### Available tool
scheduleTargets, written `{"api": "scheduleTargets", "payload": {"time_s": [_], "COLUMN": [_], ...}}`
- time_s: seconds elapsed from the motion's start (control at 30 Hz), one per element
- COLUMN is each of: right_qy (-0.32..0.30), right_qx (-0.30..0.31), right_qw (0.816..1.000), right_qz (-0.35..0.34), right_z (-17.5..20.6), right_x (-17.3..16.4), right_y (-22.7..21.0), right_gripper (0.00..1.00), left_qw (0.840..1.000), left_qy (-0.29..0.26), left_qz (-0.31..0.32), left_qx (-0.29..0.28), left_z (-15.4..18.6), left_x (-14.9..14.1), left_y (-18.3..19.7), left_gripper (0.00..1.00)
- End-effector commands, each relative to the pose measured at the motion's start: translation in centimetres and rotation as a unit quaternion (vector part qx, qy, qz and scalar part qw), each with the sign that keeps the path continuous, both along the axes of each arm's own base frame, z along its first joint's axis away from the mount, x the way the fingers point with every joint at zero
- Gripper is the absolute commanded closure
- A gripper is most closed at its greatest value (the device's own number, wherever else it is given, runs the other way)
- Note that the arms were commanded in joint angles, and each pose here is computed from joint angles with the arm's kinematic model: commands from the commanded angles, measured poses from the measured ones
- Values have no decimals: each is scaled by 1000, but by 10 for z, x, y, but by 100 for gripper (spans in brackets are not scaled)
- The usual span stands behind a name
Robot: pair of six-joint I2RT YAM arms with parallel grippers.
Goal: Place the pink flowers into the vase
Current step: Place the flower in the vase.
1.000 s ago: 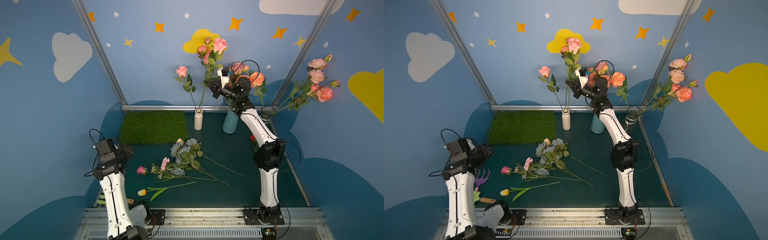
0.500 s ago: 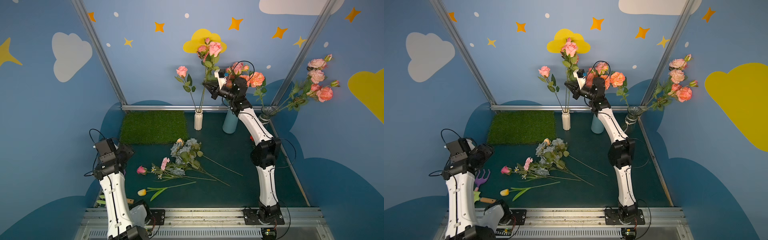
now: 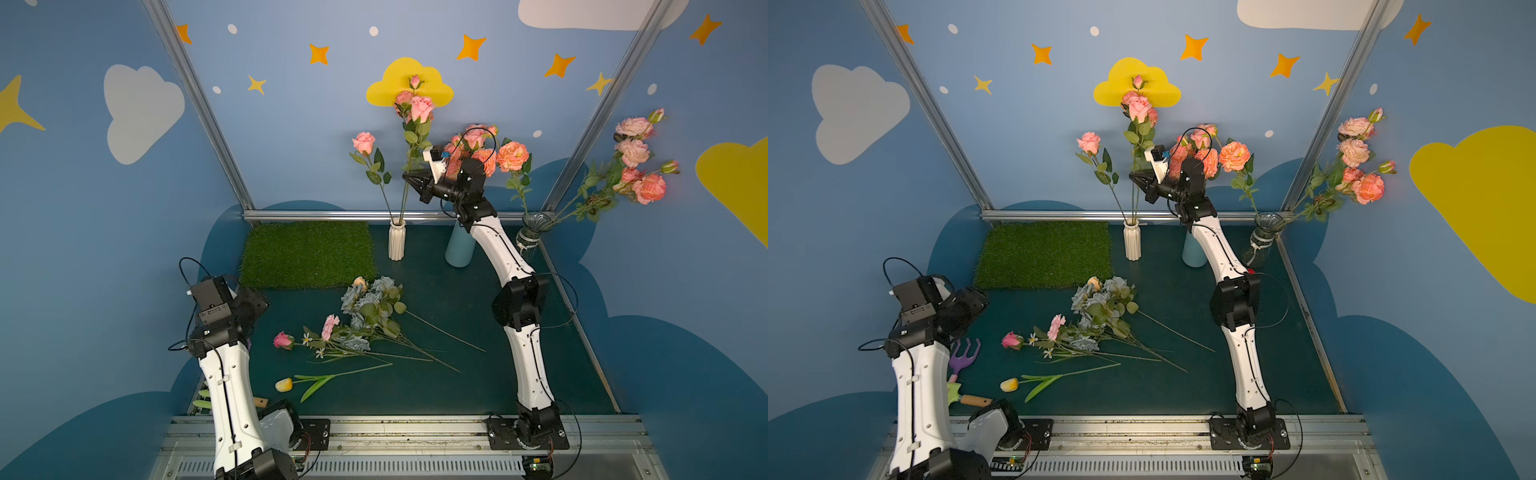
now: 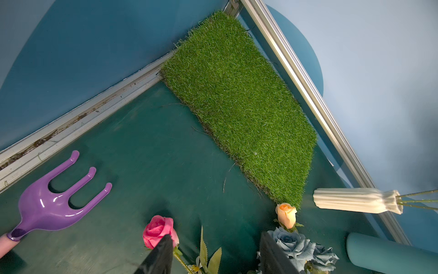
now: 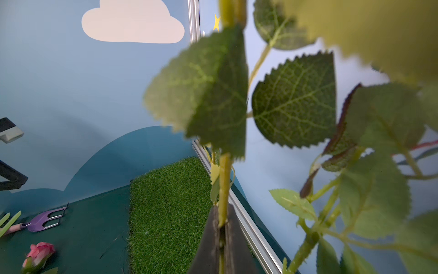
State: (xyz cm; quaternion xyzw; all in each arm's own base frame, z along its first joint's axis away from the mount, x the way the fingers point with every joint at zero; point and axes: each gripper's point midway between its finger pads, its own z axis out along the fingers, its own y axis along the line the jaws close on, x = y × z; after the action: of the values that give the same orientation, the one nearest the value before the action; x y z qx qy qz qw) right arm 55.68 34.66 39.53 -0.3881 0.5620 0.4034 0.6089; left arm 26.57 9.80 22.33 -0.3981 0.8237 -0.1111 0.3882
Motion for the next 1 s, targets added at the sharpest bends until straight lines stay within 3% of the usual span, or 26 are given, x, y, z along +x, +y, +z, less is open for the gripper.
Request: {"api": "scheduleTargets", "payload": {"time_s": [0.0, 0.4, 0.97], "right_qy": [6, 36, 56], "right_qx": [2, -38, -96], "right_qw": [1000, 999, 991], "right_qz": [15, 14, -77], "right_z": [0, -32, -72], "right_x": [-3, -7, 11], "right_y": [2, 19, 24], "right_gripper": [100, 100, 100], "left_qw": [1000, 1000, 1000], "left_qy": [-5, -11, -23], "left_qz": [-3, -6, -12], "left_qx": [-7, -9, -12], "left_z": [-1, 0, 3], "left_x": [1, 1, 0], "left_y": [-1, -4, -8], "left_gripper": [40, 40, 40]}}
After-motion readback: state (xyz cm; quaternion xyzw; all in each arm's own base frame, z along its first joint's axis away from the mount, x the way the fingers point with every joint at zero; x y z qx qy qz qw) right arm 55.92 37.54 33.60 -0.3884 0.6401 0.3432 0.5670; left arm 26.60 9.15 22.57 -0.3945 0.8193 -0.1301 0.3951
